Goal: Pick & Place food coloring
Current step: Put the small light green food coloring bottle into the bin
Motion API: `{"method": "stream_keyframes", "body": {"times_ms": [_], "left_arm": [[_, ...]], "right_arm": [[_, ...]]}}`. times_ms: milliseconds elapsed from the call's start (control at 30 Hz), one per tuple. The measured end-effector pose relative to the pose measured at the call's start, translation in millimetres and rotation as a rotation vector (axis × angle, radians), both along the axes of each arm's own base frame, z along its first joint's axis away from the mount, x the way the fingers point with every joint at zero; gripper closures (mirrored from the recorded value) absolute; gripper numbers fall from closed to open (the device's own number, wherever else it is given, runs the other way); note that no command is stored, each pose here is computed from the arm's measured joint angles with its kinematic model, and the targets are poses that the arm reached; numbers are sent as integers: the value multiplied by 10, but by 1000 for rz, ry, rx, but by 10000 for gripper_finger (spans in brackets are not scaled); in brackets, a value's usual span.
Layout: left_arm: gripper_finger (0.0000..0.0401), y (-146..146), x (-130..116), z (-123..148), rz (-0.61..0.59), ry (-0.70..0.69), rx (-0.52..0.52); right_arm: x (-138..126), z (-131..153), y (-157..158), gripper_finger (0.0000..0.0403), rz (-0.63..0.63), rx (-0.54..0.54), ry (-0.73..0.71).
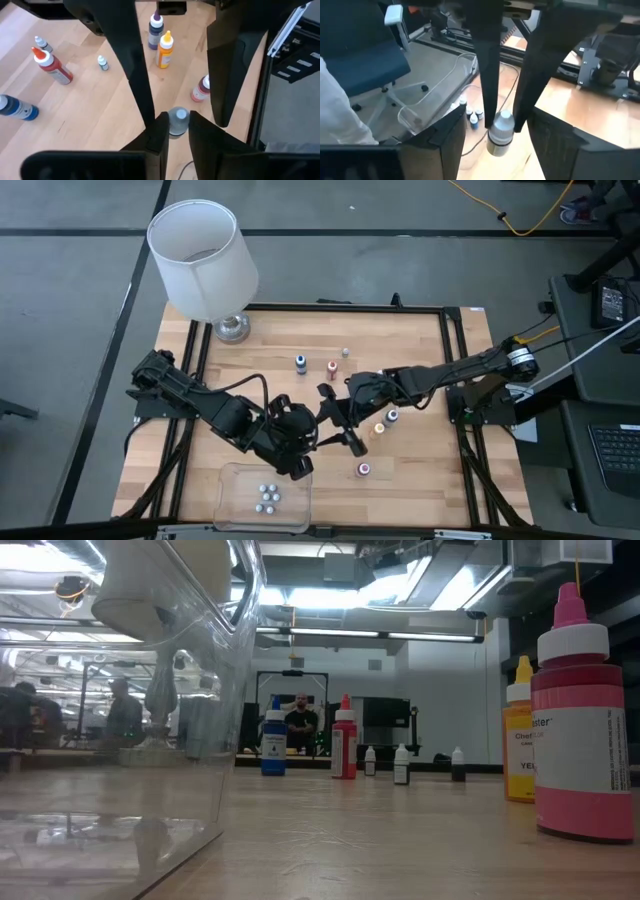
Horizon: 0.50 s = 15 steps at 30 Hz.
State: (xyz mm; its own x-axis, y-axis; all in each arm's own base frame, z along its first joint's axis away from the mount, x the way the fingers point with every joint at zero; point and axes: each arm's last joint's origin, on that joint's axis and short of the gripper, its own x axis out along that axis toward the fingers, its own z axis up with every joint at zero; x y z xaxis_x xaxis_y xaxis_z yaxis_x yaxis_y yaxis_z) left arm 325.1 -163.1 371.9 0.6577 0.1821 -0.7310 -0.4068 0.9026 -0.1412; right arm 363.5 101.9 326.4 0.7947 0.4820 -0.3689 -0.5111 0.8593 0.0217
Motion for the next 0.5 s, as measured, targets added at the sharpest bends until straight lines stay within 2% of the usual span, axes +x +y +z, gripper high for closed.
{"method": "stream_keyframes", "body": {"times_ms": [233,400,500], "left_arm": [[343,-32,-24,-6,-6,15,-30],[343,-174,-154,-49,-22,73,-57],[343,-294,-265,-67,-16,97,-71]], "right_arm": [[-22,130,15,192,27,-33,36],[-115,170,48,192,81,-81,72],[-151,192,16,192,45,-121,73]]}}
